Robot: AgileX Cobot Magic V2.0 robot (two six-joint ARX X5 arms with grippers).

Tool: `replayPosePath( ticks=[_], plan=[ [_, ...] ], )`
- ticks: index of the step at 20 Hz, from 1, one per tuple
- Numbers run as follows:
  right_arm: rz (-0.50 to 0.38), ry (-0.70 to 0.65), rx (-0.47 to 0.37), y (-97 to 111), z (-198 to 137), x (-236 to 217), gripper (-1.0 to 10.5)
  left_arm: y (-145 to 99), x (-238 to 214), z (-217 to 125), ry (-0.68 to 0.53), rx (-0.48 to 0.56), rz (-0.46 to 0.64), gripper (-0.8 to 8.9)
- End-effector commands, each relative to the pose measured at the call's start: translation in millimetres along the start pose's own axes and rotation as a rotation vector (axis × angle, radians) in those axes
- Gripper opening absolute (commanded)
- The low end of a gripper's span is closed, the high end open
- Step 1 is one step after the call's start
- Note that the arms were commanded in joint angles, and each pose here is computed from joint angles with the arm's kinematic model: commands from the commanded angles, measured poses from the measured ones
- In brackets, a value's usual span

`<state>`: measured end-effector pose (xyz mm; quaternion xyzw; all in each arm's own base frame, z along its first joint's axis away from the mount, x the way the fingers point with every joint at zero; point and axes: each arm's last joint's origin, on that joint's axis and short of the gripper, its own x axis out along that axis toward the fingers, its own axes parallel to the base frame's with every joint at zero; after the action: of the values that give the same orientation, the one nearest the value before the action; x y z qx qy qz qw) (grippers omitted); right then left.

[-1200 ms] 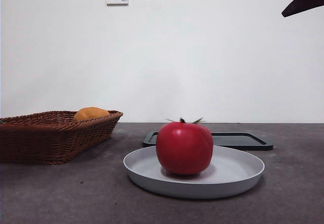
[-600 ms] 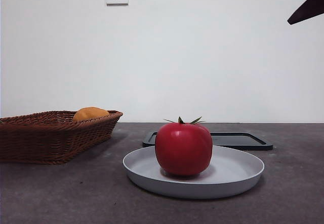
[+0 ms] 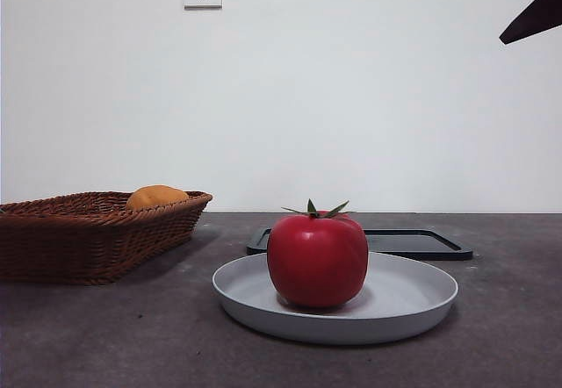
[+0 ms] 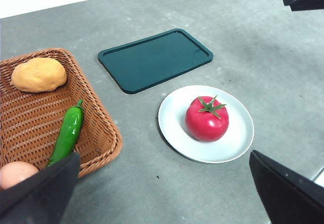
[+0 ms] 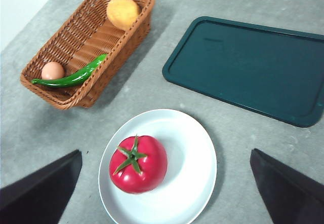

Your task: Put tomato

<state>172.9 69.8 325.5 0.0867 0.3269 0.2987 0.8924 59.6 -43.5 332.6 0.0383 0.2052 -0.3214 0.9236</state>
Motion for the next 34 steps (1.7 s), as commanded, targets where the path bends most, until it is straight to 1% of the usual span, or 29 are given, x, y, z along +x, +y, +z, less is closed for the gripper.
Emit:
replayPosePath(
  ticks=[1,3,5,10,14,15,19,22,27,28,31,32,34],
  plan=[
    [0.03,0.013,-0.015,7.2,4.1,5.4,7.6,-0.5,-2.2,2.0,-0.017,-0.002,-0.003,7.51],
    [0.041,0.058,-0.006,12.0,2.7,19.2,7.5,-0.5,-2.2,2.0,-0.017,-0.002,-0.003,7.51],
    [0.048,0.118,-0.021,18.1,0.5,39.2,7.3,-0.5,-2.2,2.0,-0.017,-0.002,-0.003,7.51],
    [0.045,0.29,-0.047,33.7,-1.1,101.6,7.3,-0.5,-2.2,2.0,-0.017,-0.002,-0.003,7.51],
    [-0.043,0.418,-0.089,45.6,2.6,152.0,7.3,-0.5,-2.2,2.0,-0.017,-0.002,-0.003,7.51],
    [-0.051,0.45,-0.091,47.2,2.7,163.7,7.3,-0.5,-2.2,2.0,-0.017,-0.002,-0.003,7.51],
    [-0.141,0.565,-0.124,49.7,-6.5,199.3,7.3,-0.5,-2.2,2.0,-0.017,-0.002,-0.003,7.51],
    [-0.171,0.639,-0.136,48.2,-20.7,215.5,7.3,-0.5,-2.2,2.0,-0.017,-0.002,-0.003,7.51],
    [-0.181,0.724,-0.154,48.0,-38.1,230.7,7.2,-0.5,-2.2,2.0,-0.017,-0.002,-0.003,7.51],
    [-0.186,0.739,-0.151,47.7,-40.2,231.2,6.7,-0.5,-2.2,2.0,-0.016,-0.002,-0.003,7.51],
    [-0.187,0.747,-0.152,48.0,-41.4,231.7,3.8,-0.5,-2.2,2.0,-0.017,-0.002,-0.003,7.51],
    [-0.185,0.742,-0.153,48.1,-41.1,232.1,3.2,-0.5,-2.2,2.0,-0.016,-0.002,-0.003,7.51],
    [-0.184,0.736,-0.154,48.5,-39.7,232.3,3.0,-0.5,-2.2,2.0,-0.016,-0.002,-0.003,7.51]
  ],
)
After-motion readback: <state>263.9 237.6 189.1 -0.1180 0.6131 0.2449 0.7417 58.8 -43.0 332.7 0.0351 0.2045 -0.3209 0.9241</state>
